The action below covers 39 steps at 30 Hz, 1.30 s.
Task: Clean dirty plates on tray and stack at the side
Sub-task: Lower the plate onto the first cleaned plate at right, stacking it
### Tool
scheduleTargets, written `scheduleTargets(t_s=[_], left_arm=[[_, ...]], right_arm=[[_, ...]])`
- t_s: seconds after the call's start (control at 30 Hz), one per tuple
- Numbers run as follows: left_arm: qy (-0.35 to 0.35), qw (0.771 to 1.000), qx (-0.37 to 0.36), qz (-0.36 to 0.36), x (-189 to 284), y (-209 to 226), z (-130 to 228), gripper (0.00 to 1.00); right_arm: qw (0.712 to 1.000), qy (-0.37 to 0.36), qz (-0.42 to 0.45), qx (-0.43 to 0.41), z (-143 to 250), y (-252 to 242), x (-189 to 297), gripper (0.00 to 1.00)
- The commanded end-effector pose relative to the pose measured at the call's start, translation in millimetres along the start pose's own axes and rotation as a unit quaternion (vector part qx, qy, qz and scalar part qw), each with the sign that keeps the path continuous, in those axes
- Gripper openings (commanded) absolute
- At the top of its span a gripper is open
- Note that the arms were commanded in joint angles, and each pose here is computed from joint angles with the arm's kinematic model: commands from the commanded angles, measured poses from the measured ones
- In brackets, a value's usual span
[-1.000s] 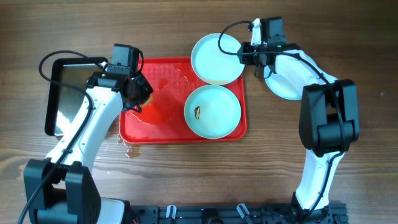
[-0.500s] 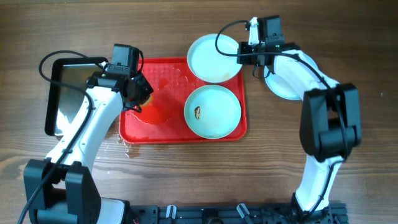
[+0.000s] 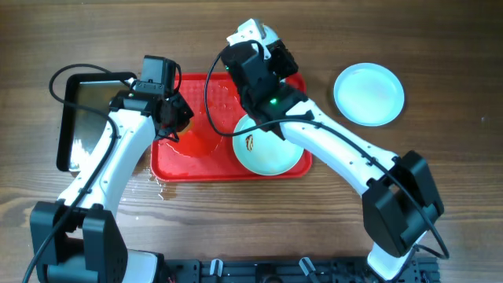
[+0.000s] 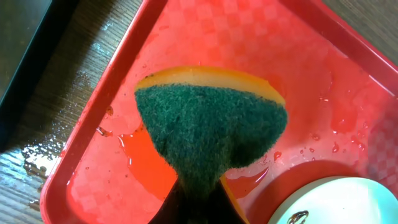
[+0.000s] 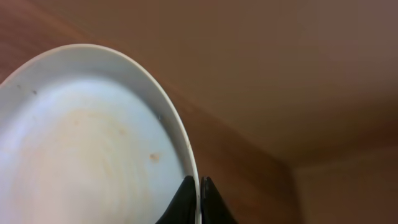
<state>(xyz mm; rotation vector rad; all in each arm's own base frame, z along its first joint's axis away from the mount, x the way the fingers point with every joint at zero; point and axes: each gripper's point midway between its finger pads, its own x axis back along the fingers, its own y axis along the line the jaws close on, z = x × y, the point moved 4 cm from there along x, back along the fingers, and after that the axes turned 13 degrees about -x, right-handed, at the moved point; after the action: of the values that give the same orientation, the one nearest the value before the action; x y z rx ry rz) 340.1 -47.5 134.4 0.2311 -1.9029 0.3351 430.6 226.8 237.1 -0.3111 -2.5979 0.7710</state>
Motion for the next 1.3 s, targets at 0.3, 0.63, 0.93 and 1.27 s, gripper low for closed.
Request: scheduleTargets(t_s=[0.3, 0.63, 0.93, 1.27], left_arm=[[-0.006, 1.0, -0.004, 0.005, 3, 0, -4, 0.04], [0.0, 1.0, -0.005, 0.001, 3, 2, -1, 0.04], [0.002, 1.0, -0.005, 0.0, 3, 2, 0, 0.04], [-0.003, 1.0, -0.005, 0.003, 3, 1, -2, 0.04]], right_arm=[[0.978, 0.007, 0.151, 0.147, -18, -36, 22, 0.05], [0.984, 0.015, 0.149, -0.096, 6, -61, -18, 0.04], [0.801, 0.334, 0.058, -0.493, 183, -168, -119, 0.04], [0.733, 0.394, 0.051, -0.553, 286, -186, -129, 0.04]])
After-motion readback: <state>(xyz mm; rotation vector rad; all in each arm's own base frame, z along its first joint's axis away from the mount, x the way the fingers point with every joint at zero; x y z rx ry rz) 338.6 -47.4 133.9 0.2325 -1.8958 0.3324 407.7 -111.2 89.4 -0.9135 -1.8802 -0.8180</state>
